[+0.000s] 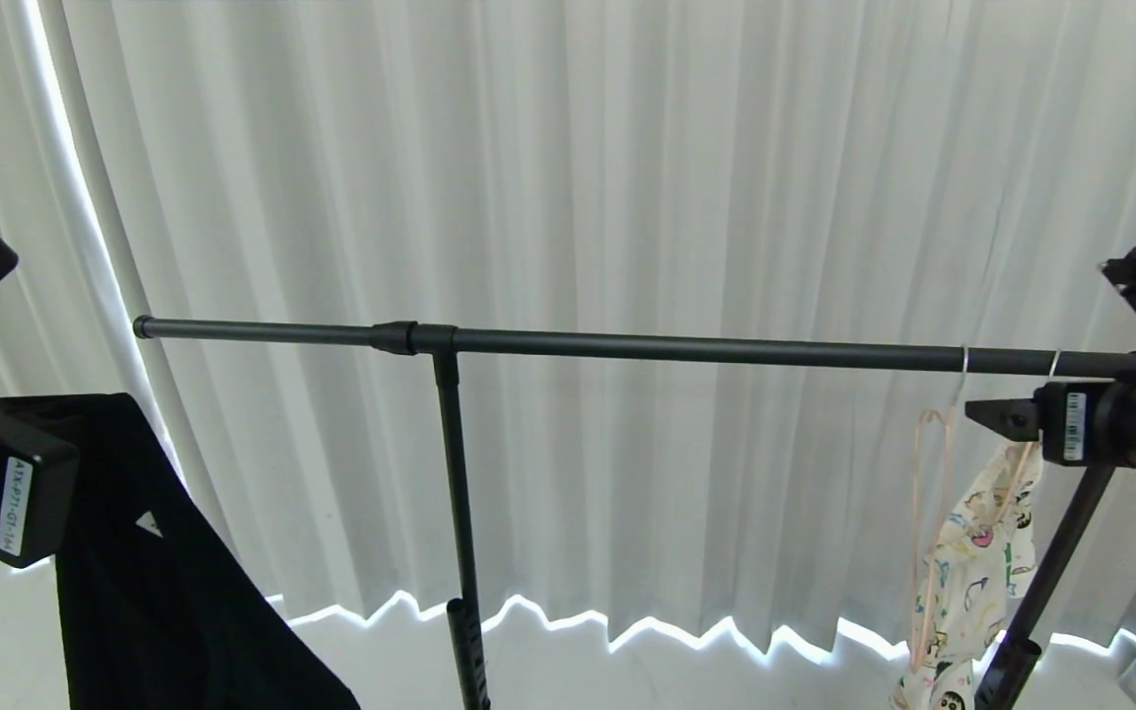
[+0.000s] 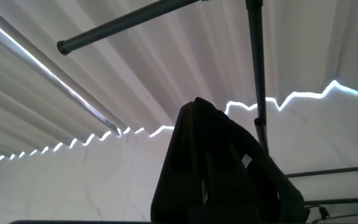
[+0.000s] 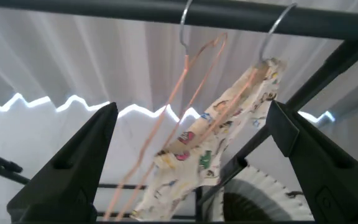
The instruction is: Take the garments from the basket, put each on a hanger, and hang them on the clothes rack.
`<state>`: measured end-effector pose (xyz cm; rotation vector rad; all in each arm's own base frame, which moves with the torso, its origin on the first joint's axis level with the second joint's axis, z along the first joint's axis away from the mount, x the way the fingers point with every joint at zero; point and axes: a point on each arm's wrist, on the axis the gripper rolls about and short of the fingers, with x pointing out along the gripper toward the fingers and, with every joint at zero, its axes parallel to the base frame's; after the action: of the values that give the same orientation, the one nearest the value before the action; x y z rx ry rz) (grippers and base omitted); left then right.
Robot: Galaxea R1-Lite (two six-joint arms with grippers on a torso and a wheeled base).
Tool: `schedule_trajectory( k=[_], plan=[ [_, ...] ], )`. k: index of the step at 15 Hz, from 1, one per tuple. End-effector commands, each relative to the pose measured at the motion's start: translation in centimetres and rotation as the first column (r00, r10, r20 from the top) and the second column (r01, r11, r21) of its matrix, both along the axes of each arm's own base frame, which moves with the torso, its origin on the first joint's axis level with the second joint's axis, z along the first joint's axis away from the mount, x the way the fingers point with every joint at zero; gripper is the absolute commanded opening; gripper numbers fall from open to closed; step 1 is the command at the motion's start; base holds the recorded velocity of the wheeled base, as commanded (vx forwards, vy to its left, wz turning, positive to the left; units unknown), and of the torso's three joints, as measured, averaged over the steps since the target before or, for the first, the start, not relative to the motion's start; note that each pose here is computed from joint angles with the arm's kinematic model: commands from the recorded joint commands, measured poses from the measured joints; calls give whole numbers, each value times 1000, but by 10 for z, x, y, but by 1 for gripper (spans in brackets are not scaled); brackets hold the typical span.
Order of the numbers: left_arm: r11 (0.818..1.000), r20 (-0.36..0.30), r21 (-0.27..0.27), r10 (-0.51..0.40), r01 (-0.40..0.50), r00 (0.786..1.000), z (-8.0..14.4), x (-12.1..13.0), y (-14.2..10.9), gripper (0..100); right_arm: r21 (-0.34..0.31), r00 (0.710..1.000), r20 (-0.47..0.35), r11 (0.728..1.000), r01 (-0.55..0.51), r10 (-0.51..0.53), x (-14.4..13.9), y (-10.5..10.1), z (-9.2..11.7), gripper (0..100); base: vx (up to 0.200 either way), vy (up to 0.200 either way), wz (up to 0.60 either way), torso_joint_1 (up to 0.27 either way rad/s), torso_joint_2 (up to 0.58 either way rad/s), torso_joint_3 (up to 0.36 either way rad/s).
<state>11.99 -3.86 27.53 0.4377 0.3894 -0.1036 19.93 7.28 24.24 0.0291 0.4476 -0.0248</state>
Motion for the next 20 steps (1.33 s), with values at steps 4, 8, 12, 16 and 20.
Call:
schedule_trajectory(
  k=[4,8,12,16,20],
  plan=[
    [1000,4,1,-4,4,1000,0,-1,0,0,89,978,-140,982,166,-153,49,34,-43,100,0,0,0,0,0,0],
    [999,0,3,-54,54,999,-1,-3,-6,0,129,963,-190,967,219,-192,52,37,-53,100,0,0,0,0,0,0],
    [998,-8,6,-70,70,998,-2,-3,-8,0,125,952,-240,966,226,-192,47,42,-68,100,0,0,0,0,0,0],
    [998,-3,5,-68,68,998,-2,-5,-8,0,116,945,-282,973,202,-163,42,59,-84,100,0,0,0,0,0,0],
    [998,3,1,-68,68,998,-2,-7,-6,0,92,937,-307,975,201,-164,39,58,-97,100,0,0,0,0,0,0]
  ],
)
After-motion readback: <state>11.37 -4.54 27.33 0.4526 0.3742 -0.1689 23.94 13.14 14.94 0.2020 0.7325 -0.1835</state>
